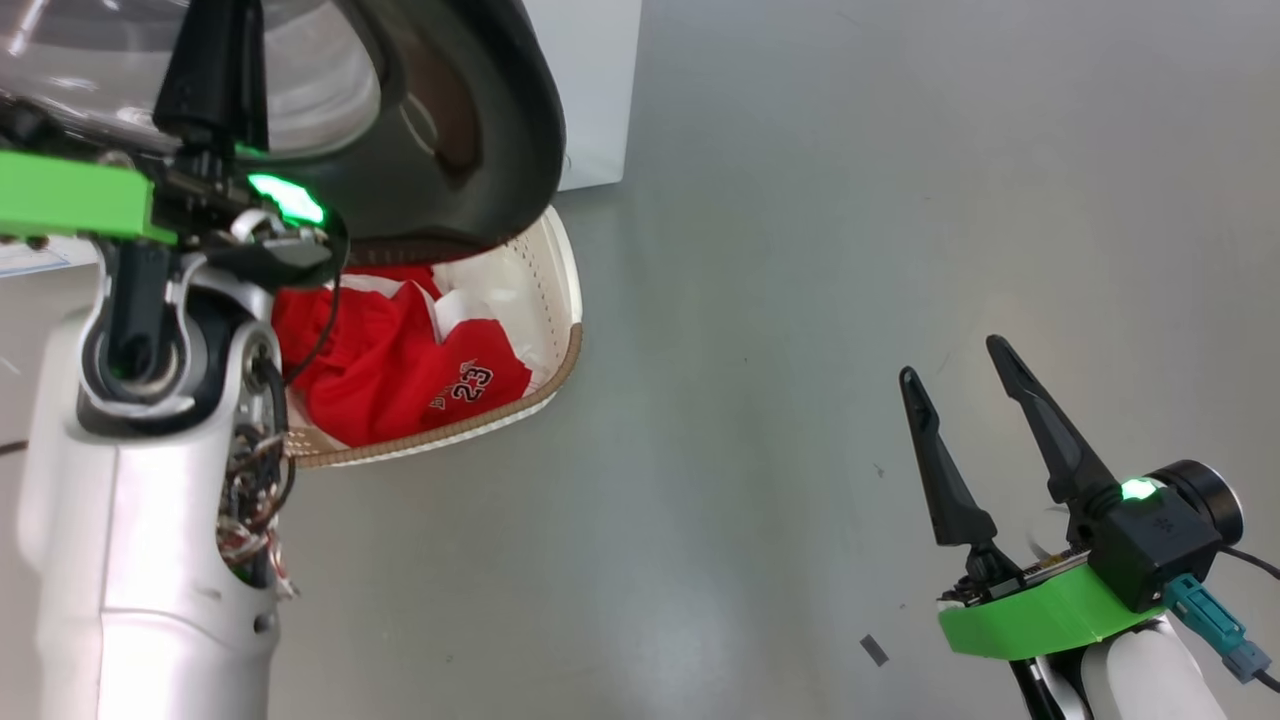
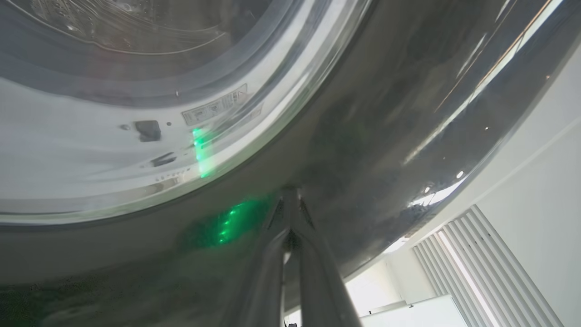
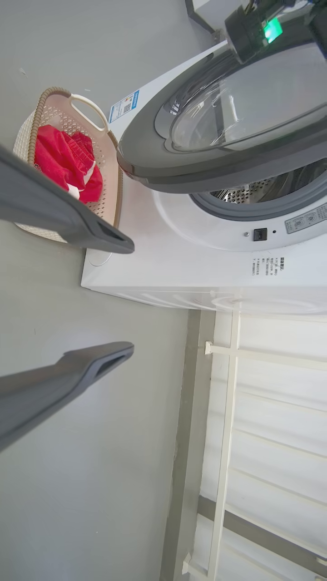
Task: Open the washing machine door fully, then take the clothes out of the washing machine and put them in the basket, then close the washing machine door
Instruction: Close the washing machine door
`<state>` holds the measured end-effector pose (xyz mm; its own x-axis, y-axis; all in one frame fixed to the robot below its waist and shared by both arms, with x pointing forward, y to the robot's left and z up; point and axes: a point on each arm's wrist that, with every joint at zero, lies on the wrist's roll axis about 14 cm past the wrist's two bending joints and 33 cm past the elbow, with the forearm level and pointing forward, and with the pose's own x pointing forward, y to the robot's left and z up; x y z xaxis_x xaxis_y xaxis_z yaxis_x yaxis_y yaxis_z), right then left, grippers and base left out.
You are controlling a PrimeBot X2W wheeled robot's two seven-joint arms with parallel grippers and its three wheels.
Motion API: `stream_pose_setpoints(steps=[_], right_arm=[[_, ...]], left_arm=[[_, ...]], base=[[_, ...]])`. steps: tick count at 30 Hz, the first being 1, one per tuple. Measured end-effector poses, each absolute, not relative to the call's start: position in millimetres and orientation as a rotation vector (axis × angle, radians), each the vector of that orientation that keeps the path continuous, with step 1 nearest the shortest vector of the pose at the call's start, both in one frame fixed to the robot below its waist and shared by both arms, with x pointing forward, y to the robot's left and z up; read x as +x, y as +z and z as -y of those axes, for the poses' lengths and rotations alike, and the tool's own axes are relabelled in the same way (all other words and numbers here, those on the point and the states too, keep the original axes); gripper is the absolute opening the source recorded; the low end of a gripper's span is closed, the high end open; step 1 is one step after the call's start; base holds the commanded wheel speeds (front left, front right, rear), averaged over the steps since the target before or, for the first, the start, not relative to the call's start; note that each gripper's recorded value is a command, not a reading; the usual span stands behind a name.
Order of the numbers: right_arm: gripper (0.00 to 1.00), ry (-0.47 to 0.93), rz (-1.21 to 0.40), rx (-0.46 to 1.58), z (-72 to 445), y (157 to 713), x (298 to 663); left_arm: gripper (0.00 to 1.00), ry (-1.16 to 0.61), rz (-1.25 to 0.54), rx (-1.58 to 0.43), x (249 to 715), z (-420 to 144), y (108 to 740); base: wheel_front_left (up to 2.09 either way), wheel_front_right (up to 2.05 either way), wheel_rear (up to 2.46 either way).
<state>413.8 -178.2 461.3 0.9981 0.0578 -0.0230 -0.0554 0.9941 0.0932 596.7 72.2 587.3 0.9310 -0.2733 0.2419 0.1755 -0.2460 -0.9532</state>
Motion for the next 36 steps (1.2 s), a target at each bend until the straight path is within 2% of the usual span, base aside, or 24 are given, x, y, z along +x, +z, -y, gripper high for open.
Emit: stream_pose_setpoints(steps=[25,36], right_arm=[[1.0,0.044,-0.061,0.075,184.2,447.3,421.1],[1.0,0.046,-0.044,0.076,183.7,453.7,420.9]], left_arm=[[0.0,-0.461,-0.05,-1.785,651.0,-54.1,593.1],[0.0,-0.463,-0.054,-1.727,646.0,-57.0,597.1]], base=[[0.0,0.0,0.0],[0.0,0.0,0.0]])
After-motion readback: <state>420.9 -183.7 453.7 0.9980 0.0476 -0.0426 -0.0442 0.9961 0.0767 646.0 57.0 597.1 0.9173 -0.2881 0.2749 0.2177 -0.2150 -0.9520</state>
